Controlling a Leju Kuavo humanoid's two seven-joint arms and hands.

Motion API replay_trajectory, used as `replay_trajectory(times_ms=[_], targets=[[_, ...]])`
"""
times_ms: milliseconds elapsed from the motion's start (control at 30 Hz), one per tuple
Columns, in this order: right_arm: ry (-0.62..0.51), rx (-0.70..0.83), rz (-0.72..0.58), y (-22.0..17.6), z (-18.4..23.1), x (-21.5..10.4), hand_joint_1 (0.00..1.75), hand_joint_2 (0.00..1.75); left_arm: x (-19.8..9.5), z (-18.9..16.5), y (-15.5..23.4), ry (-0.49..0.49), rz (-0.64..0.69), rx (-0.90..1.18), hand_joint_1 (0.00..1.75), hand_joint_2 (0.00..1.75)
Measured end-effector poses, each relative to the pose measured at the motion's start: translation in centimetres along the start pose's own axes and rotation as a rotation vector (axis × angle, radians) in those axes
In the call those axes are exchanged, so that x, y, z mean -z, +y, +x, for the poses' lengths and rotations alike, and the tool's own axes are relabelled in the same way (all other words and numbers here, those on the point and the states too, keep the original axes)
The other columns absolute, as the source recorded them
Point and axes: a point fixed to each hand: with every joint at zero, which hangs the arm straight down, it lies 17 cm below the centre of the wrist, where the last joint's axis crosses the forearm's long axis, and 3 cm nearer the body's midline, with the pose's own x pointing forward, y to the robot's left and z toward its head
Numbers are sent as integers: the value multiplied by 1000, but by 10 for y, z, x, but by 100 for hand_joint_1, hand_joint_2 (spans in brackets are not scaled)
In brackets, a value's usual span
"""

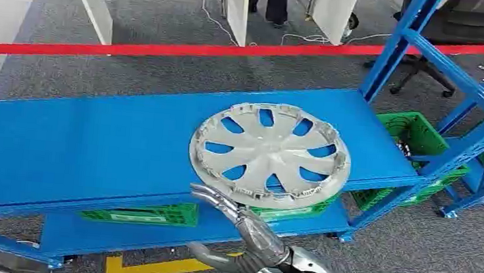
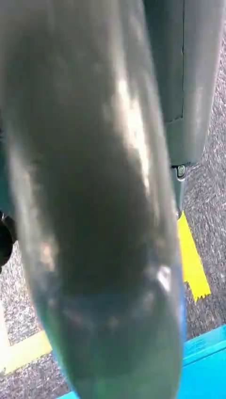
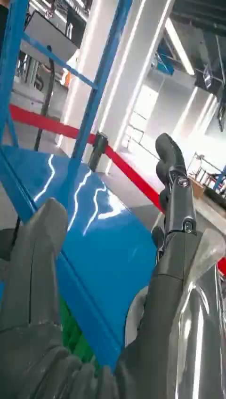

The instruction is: Take the parts from the cabinet and place them on the table.

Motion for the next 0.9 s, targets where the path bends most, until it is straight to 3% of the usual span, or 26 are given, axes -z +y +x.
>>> replay_trajectory(times_ms=[133,300,533,900], targets=[[-37,-179,-59,-13,4,2,0,175,0,3,0,-21,0,-7,0,0],[-121,-630,-159,-29,18,3,0,175,-1,0,-4,1,-13,-34,0,0],[-172,-985,-57,-5,10,-5,0,175,0,-6,-8,53,-32,-52,0,0],[-108,-1083,15,3,-26,-13,0,175,-1,-9,-7,70,-70,-15,0,0]])
